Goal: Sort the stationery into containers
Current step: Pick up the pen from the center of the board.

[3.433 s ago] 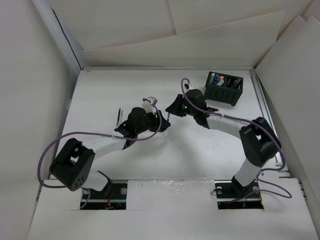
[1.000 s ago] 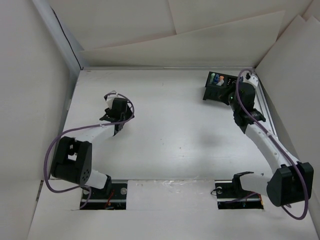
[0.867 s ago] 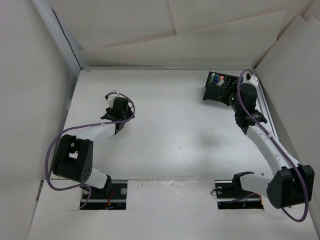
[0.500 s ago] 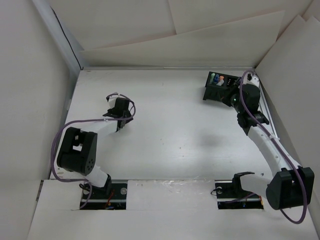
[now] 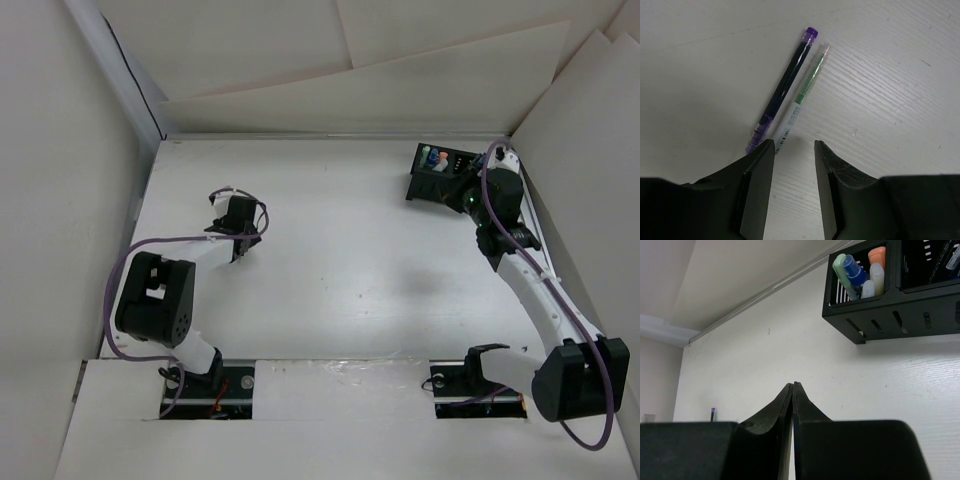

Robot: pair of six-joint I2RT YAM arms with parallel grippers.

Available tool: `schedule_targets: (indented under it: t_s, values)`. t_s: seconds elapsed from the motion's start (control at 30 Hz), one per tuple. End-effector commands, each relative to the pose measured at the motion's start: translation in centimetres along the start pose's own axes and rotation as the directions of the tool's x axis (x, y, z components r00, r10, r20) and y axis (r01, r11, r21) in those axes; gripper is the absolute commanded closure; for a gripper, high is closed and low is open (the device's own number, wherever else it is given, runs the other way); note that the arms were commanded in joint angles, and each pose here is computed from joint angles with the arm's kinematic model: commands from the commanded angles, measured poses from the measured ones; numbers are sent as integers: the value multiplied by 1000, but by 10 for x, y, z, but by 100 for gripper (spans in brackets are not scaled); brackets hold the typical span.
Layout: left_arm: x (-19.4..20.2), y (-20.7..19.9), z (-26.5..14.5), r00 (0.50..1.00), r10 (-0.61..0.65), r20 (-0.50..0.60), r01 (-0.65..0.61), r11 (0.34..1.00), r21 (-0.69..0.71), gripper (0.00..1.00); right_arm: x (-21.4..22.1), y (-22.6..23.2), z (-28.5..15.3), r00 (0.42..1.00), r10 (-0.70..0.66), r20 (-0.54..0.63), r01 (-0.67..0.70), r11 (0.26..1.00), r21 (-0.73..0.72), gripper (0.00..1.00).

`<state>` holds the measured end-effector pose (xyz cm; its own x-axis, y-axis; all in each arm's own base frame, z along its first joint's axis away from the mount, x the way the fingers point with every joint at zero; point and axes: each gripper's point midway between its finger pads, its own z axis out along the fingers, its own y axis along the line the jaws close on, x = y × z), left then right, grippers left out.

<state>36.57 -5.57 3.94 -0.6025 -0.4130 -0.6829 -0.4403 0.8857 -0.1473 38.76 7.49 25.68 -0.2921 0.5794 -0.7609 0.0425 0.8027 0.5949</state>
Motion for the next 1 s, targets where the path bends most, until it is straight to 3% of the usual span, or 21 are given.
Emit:
schedule_targets:
  t_s: [0.0,0.8,0.97]
  values:
    - [-19,-1,-1,999,-17,37,17,1000,-10,66,-11,9,-2,999,-11,42,13,999,-41,92]
    - [-6,-5,15,998,38,-53,-40,999,-37,66,-25,14,-20,997,-6,73,13,996,-90,92]
    - [4,-7,18,996,57,-75,-58,998,-12,74,-27,15,-23,997,-7,80,14,995,-95,92]
